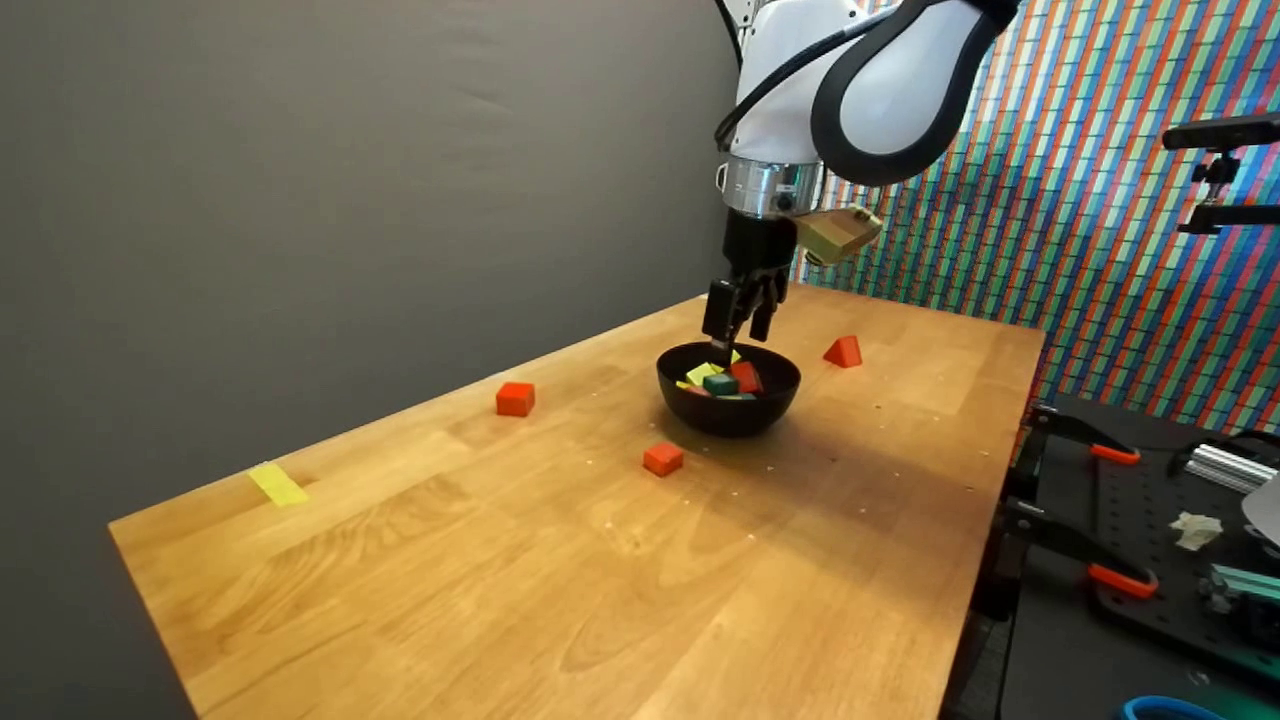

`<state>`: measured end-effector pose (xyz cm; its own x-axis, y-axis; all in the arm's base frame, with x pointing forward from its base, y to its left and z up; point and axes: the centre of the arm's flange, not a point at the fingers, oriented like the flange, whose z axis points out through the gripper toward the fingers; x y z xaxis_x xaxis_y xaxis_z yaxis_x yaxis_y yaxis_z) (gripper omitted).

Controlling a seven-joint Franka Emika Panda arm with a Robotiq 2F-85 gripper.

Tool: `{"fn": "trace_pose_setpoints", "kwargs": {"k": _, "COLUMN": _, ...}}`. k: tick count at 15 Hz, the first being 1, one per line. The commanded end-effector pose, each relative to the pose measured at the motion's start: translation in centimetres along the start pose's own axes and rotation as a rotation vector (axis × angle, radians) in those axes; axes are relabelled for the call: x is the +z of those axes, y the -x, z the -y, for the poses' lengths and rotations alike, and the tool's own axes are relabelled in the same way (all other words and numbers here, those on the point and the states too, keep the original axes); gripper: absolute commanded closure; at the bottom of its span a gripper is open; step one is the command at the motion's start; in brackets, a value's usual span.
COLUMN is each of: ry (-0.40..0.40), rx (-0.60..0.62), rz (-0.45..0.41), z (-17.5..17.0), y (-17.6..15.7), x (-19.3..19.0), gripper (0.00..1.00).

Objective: Remove all the contents from the black bowl.

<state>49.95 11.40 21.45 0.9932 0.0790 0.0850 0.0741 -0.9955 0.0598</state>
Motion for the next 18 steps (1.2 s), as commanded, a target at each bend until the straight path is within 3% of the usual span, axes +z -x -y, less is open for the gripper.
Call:
{"fn": "trace_pose_setpoints", "kwargs": {"k": 1, "ry": -0.033, "rx": -0.015, "rz": 0.113, "z": 0.6, "y": -0.7, "x": -1.4, "gripper": 0.0}}
{"fn": "trace_pose_setpoints", "kwargs": {"k": 11, "ry": -0.209, "rx": 0.075, "rz": 0.168, "z": -2.0, "y": -5.5, "x": 7.4, "gripper": 0.0}}
{"fn": "trace_pose_setpoints", "kwargs": {"k": 18, "ry": -0.23, "rx": 0.04, "rz": 0.14, "z": -0.3, "y": -7.7, "x": 7.7, "gripper": 0.0}}
